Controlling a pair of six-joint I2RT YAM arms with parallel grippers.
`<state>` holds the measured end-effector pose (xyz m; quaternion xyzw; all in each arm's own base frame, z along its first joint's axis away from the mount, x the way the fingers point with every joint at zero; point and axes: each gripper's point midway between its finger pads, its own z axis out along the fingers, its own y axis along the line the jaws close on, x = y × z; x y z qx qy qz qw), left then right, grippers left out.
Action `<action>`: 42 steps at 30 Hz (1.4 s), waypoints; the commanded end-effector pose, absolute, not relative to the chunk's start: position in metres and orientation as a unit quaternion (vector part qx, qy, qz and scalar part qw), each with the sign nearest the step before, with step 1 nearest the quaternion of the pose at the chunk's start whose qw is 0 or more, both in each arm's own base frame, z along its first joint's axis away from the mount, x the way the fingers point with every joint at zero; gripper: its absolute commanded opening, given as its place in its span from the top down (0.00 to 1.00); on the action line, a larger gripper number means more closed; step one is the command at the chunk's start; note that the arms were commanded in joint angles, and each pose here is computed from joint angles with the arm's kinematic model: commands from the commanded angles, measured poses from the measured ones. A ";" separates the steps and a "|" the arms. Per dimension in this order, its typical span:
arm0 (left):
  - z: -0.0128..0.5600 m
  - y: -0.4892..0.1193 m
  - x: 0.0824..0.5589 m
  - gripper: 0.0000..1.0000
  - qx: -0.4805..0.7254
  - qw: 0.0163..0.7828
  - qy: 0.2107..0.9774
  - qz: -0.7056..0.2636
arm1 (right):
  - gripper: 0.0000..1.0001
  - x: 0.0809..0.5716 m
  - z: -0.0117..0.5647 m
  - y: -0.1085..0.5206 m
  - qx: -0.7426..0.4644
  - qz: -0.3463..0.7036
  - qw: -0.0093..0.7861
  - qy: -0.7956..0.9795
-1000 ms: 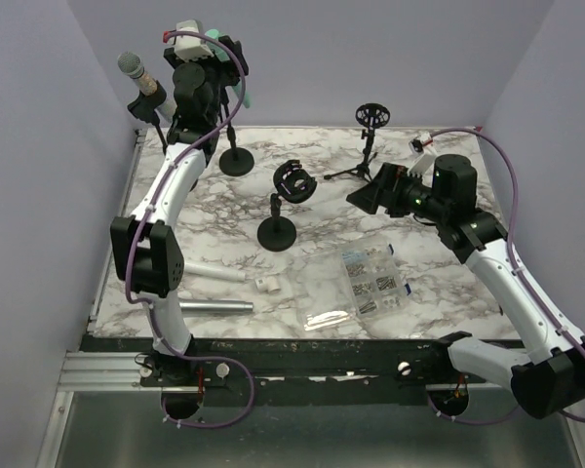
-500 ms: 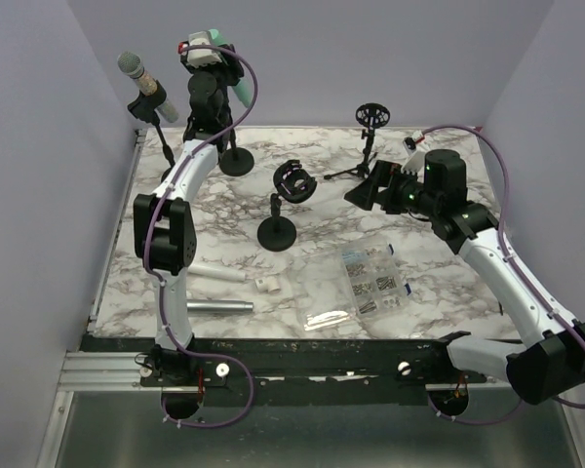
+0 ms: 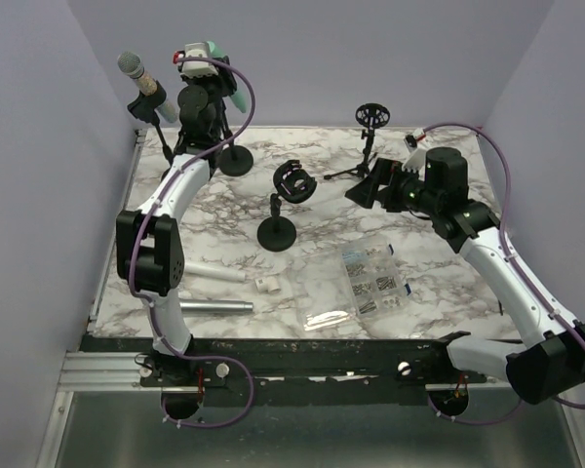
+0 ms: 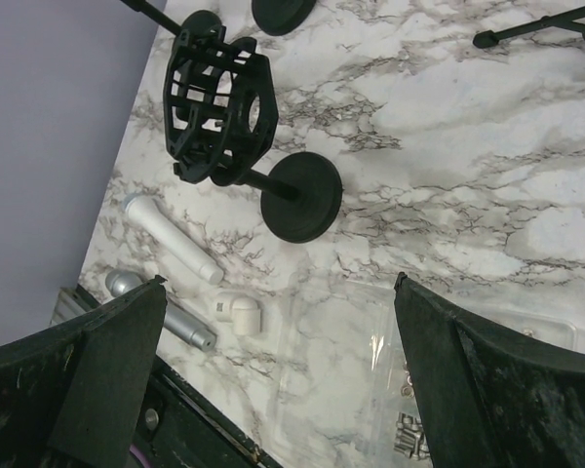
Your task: Remove the microphone from the stand
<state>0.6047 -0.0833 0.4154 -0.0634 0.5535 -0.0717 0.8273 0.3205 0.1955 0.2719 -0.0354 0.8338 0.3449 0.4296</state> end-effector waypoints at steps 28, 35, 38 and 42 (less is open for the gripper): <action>0.420 -0.120 0.447 1.00 -0.043 0.763 0.624 -0.163 | 0.00 0.299 0.281 0.201 -0.036 0.393 0.441 0.806; 0.441 -0.117 0.440 1.00 -0.044 0.773 0.612 -0.162 | 0.00 0.300 0.280 0.202 -0.030 0.399 0.440 0.804; 0.448 -0.118 0.440 1.00 -0.040 0.775 0.610 -0.158 | 0.00 0.302 0.277 0.203 -0.029 0.401 0.438 0.804; 0.452 -0.119 0.438 1.00 -0.041 0.777 0.607 -0.162 | 0.00 0.305 0.275 0.207 -0.028 0.407 0.432 0.804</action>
